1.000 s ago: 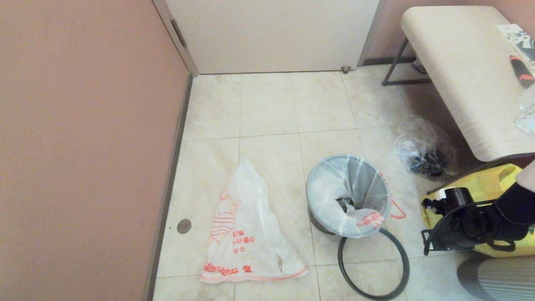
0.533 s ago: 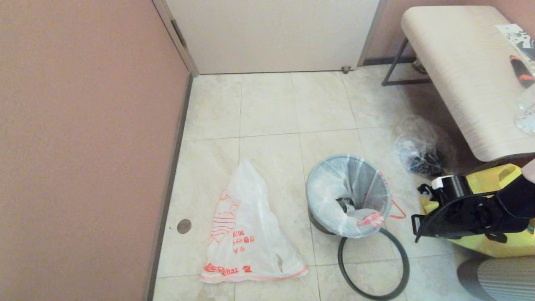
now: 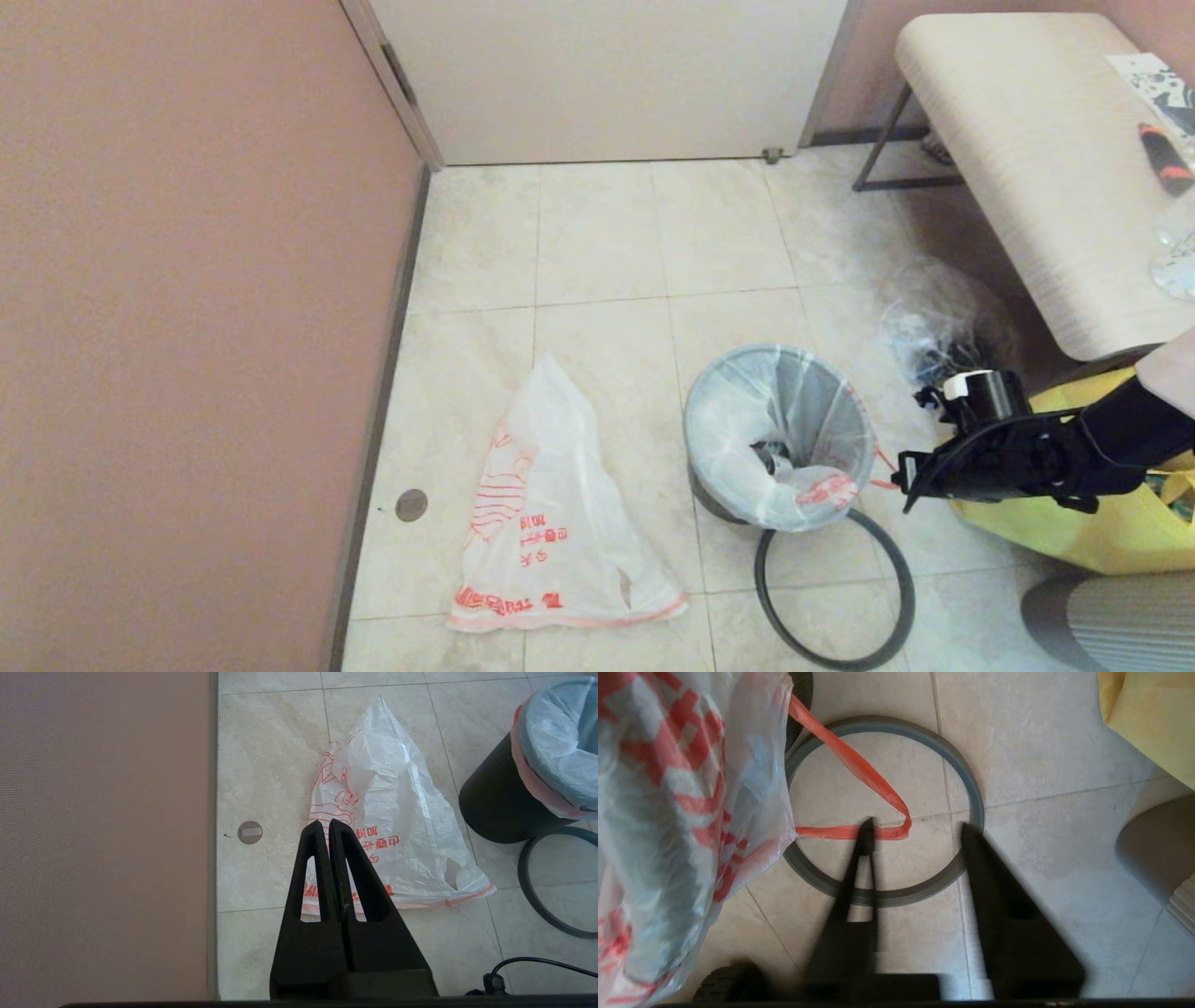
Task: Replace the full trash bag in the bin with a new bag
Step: Place the trash bag on the floor
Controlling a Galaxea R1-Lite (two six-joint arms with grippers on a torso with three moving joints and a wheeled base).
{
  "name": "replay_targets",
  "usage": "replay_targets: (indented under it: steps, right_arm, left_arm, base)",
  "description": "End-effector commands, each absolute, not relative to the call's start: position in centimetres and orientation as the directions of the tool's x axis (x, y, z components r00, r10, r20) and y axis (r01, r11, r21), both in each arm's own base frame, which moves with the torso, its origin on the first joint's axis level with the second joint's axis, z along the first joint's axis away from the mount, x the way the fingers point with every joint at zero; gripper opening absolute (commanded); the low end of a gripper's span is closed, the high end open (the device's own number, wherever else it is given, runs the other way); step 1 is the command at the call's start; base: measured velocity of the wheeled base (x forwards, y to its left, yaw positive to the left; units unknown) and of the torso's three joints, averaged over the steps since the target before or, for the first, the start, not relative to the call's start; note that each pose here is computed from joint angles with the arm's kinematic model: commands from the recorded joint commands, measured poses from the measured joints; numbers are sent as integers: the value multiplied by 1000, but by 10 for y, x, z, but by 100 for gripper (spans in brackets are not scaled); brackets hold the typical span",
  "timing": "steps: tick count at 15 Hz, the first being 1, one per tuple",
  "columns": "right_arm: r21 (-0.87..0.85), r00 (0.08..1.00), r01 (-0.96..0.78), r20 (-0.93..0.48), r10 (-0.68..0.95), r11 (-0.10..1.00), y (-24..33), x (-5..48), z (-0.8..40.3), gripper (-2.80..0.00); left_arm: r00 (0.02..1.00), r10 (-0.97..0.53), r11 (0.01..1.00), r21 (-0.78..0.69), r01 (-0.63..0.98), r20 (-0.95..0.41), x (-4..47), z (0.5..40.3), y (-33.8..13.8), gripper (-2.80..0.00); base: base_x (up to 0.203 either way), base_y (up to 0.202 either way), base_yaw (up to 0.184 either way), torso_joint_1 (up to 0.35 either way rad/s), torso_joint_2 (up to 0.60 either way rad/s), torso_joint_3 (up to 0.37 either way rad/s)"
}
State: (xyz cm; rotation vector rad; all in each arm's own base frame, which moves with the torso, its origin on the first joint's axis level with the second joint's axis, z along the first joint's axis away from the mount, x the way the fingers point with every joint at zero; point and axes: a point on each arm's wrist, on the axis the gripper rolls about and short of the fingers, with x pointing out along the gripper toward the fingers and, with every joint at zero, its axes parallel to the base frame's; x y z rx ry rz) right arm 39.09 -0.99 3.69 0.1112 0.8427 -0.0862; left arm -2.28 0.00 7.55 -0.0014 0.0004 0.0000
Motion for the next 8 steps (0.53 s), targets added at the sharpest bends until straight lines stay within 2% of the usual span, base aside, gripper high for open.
replay_targets:
  steps: [1,8]
  right_arm:
    - [63,661,119,-749,-32,991,-9,398,30,0]
    - [68,664,144,-746,-45,987,-2,427,3,0]
  left_arm:
    - [1000,0,1000,-2,0,0,-23,75,0,-280]
    - [1000,0,1000,-2,0,0,-23,75,0,-280]
  base:
    - [0,0,0,0,0,0]
    - [0,0,0,0,0,0]
